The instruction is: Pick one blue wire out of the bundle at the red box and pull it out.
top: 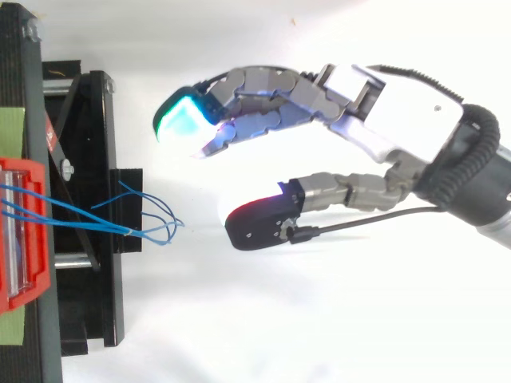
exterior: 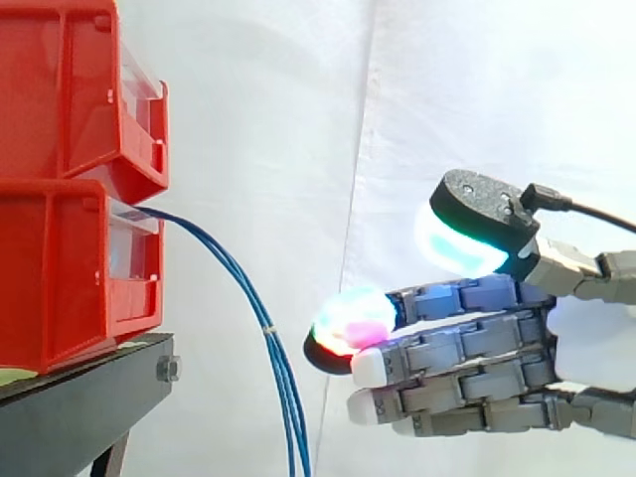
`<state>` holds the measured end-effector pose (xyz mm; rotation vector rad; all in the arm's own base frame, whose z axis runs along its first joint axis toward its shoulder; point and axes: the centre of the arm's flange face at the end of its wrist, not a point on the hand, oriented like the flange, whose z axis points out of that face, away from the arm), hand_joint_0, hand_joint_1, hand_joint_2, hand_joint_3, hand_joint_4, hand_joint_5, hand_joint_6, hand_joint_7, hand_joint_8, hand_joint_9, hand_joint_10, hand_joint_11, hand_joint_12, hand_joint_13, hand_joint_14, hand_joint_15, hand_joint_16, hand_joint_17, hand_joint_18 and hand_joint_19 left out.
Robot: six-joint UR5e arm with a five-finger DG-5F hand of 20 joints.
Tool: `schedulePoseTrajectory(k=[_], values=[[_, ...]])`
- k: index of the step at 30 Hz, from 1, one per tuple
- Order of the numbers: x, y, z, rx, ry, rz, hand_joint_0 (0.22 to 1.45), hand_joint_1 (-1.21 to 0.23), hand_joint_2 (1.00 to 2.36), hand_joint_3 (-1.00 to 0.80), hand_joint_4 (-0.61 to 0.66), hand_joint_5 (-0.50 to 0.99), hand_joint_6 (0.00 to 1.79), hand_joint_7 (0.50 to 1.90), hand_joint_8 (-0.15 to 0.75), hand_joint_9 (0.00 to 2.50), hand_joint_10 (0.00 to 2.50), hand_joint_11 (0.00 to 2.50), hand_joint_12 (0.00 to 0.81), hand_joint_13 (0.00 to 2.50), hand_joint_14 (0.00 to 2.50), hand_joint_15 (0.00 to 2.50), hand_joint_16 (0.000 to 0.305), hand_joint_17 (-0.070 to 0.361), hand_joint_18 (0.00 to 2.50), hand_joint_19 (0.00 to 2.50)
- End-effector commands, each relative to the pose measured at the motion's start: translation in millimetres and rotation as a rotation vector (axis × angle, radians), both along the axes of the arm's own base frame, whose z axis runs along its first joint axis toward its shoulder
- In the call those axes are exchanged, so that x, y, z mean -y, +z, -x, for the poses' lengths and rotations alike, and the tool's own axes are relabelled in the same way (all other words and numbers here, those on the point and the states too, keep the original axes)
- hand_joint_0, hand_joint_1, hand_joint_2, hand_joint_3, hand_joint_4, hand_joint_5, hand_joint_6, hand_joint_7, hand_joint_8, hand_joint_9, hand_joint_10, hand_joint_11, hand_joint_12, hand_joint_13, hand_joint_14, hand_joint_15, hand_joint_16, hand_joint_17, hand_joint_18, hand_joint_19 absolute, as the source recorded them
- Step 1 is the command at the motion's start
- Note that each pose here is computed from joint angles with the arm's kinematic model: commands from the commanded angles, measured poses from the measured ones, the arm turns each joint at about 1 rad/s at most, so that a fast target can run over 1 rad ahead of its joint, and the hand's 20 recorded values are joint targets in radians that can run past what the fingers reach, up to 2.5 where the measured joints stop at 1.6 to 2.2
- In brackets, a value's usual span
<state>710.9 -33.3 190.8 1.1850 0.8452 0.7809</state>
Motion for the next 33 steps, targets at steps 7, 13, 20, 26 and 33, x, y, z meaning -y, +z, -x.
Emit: schedulePoseTrajectory(k=[7,13,20,26,33], values=[[-10.0,-28.4,-18.5,0.079,0.003,-0.006,0.49,-0.69,1.0,-0.5,0.28,-0.07,0.5,0.94,0.204,0.93,0.02,0.58,0.334,0.53,0.01,0.3,0.055,0.123,0.16,0.22],[-17.1,-53.9,-49.2,0.112,0.04,-0.027,0.49,-0.69,1.0,-0.5,0.28,-0.08,0.5,0.95,0.212,0.87,0.02,0.58,0.337,0.53,0.01,0.31,0.054,0.122,0.17,0.22],[-23.2,-46.5,-60.8,0.133,0.057,-0.037,0.5,-0.72,1.0,-0.5,0.25,-0.05,0.5,0.88,0.175,0.9,0.02,0.6,0.329,0.51,0.01,0.31,0.052,0.117,0.17,0.23],[-28.5,-61.4,-61.8,0.123,0.062,-0.019,0.51,-0.74,1.0,-0.5,0.25,-0.05,0.5,0.9,0.162,0.92,0.02,0.68,0.326,0.49,0.01,0.31,0.051,0.114,0.16,0.23],[-36.1,-64.2,-64.7,0.156,0.072,-0.043,0.53,-0.77,1.0,-0.5,0.3,-0.05,0.5,1.11,0.186,0.84,0.02,0.67,0.329,0.46,0.01,0.3,0.049,0.11,0.16,0.23]])
